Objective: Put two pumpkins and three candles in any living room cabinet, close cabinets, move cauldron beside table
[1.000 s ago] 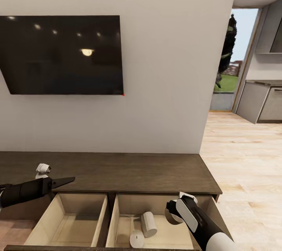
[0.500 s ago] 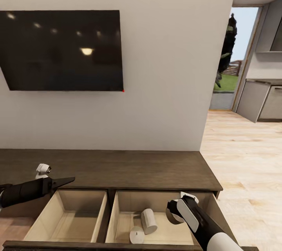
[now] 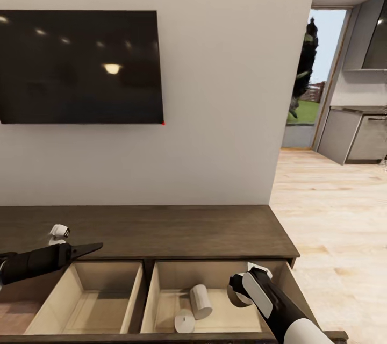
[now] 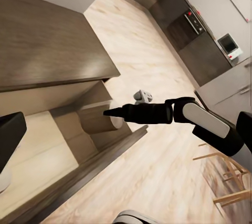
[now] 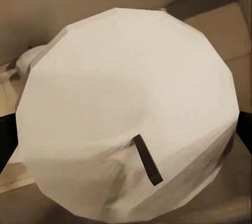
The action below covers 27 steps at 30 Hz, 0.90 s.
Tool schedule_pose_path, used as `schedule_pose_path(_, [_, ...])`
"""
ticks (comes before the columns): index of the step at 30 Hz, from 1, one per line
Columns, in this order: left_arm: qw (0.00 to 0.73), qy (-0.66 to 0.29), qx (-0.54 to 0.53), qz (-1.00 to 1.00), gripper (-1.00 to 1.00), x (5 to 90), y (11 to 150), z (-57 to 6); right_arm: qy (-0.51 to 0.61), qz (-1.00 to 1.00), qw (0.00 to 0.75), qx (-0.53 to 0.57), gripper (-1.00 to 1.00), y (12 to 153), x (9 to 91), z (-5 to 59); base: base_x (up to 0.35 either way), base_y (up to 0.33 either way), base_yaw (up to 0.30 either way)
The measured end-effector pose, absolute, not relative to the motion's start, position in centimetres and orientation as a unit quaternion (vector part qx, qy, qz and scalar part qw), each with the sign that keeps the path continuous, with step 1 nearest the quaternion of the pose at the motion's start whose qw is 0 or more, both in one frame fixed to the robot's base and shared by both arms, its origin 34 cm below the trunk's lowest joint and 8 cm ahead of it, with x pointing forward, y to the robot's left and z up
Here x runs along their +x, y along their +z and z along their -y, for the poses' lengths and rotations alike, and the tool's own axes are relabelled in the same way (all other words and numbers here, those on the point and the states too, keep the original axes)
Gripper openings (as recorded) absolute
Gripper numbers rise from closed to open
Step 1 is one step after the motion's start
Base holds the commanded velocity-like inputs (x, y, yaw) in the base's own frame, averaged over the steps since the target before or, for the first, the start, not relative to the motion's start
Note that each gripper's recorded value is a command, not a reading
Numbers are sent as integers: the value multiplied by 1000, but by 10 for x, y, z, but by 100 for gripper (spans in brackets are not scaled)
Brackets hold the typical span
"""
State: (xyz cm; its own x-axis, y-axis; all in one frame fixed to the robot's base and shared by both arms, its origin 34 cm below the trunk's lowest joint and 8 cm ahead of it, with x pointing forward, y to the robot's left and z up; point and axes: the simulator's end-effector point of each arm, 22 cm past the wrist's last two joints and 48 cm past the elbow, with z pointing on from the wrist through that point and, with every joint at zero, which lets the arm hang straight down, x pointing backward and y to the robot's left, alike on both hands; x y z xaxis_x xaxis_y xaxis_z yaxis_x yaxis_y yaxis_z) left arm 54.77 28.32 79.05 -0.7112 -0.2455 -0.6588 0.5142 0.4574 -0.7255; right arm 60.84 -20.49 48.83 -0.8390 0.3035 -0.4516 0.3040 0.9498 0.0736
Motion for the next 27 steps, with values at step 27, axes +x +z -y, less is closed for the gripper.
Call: schedule_pose_path(27, [370,-514,87,-769,100,539,750,-283,-1,-959,234,158,-100,447,599,204,0,0,-7])
